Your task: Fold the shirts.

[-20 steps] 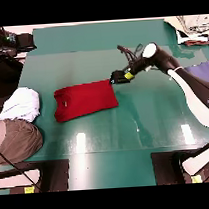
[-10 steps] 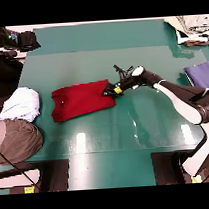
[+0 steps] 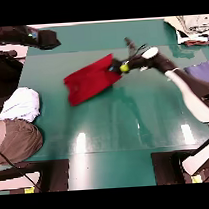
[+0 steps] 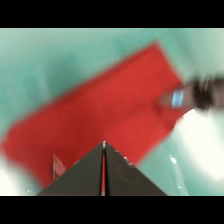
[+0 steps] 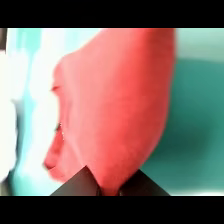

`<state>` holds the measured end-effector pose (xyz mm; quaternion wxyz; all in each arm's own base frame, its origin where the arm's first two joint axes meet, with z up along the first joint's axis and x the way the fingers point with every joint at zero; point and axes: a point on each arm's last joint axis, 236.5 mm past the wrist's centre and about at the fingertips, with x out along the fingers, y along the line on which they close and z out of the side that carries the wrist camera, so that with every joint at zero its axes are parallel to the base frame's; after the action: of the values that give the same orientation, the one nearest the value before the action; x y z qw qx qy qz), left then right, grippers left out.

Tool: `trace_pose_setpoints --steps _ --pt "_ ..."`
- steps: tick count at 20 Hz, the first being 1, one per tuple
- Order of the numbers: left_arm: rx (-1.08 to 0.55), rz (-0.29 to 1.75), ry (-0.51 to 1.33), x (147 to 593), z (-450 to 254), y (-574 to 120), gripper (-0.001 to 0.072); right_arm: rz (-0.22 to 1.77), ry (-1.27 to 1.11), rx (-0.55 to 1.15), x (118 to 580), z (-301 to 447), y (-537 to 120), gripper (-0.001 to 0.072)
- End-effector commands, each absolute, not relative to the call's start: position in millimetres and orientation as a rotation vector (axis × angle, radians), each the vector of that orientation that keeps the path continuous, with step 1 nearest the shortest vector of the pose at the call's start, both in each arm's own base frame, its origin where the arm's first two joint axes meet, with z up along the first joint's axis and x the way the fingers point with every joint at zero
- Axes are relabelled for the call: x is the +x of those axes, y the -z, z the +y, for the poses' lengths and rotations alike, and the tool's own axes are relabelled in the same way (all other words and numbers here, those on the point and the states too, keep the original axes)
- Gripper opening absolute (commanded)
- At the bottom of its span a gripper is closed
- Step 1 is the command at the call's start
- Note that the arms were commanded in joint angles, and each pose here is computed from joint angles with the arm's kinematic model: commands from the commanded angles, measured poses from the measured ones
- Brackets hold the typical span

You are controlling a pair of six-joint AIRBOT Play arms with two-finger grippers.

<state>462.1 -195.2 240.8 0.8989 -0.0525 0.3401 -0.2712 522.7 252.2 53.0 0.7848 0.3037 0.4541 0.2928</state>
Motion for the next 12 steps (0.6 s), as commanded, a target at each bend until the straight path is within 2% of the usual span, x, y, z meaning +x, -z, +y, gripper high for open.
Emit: trace_pose_setpoints --steps 1,5,8,12 --pt "-0.084 0.661 0.649 448.5 -241.6 -249.6 0.0021 0.830 -0.449 0.618 548.3 121.2 -107.3 0.0018" --pt "-0.076 0.631 0.699 438.7 -268.8 -256.5 0.0022 0.694 -0.167 0.616 535.1 -52.8 -148.2 0.0018" --pt "-0.084 0.632 0.707 436.3 -273.4 -257.0 0.0022 0.595 0.036 0.676 510.8 -166.5 -159.5 0.0018" --pt "-0.087 0.633 0.704 436.6 -273.1 -257.0 0.0022 0.524 0.216 0.741 482.7 -262.1 -146.7 0.0018"
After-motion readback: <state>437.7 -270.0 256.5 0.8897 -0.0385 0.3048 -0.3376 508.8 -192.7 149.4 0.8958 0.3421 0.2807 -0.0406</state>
